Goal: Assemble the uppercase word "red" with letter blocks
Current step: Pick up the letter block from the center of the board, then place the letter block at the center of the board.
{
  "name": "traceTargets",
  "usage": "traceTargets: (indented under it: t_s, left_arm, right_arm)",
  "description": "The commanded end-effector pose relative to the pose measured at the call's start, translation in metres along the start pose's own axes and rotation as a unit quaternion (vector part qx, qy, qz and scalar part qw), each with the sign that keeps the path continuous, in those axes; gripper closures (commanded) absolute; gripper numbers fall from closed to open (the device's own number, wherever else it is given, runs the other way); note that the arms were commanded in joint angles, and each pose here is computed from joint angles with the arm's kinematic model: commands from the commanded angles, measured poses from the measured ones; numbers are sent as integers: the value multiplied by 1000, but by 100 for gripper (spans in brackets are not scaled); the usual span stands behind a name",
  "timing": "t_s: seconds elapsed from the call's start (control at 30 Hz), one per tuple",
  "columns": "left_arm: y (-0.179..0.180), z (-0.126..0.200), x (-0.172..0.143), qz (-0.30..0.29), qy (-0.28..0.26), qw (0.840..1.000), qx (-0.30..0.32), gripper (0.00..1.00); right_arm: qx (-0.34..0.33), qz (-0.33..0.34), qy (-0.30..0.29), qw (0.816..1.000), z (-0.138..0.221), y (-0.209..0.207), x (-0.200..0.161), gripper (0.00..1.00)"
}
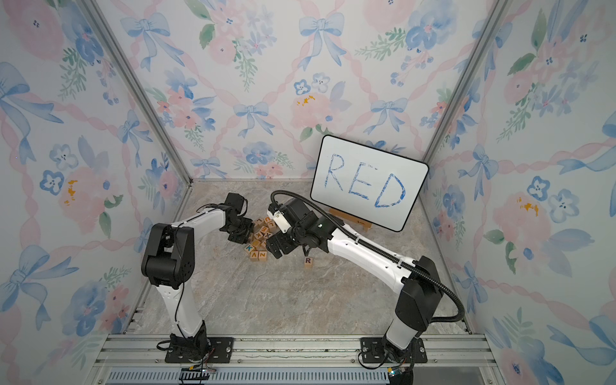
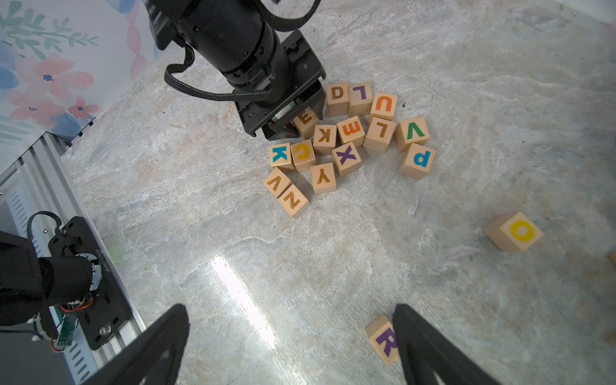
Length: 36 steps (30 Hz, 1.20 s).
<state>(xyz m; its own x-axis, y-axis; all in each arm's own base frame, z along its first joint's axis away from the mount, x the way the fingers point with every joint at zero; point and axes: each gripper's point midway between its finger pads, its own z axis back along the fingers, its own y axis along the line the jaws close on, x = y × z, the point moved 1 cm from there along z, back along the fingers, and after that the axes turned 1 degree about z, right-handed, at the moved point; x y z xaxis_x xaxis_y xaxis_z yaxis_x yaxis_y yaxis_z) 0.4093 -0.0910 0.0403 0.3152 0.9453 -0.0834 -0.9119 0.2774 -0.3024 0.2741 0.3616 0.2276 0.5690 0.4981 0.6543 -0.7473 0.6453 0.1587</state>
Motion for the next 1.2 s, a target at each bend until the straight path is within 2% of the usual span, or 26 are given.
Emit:
traceTargets:
  t_s: [0.0,0.2,0.3,0.5,0.83,1.17]
  left_arm:
    - [6,-2,1,-14,-8,1000,17,67]
    - [11,1,0,-47,-13,999,19,70]
    - [9,3,-2,-81,-12,997,16,76]
    - [6,12,-2,-152,-11,988,32,76]
    - [-7,51,17,-265,-71,959,73,76]
    - [-25,77,1,-354,-98,926,88,76]
  right_arm:
    - [-3,11,-2,1000,3,3,5,3]
    - [-3,11,-5,1000,4,2,6,3]
    - [-3,10,-5,1000,4,2,6,3]
    - [-3,8,-5,1000,4,0,7,3]
    - [-5,2,-13,1000,7,-8,9,3]
    - [-17,-15,-26,999,24,-28,0,3]
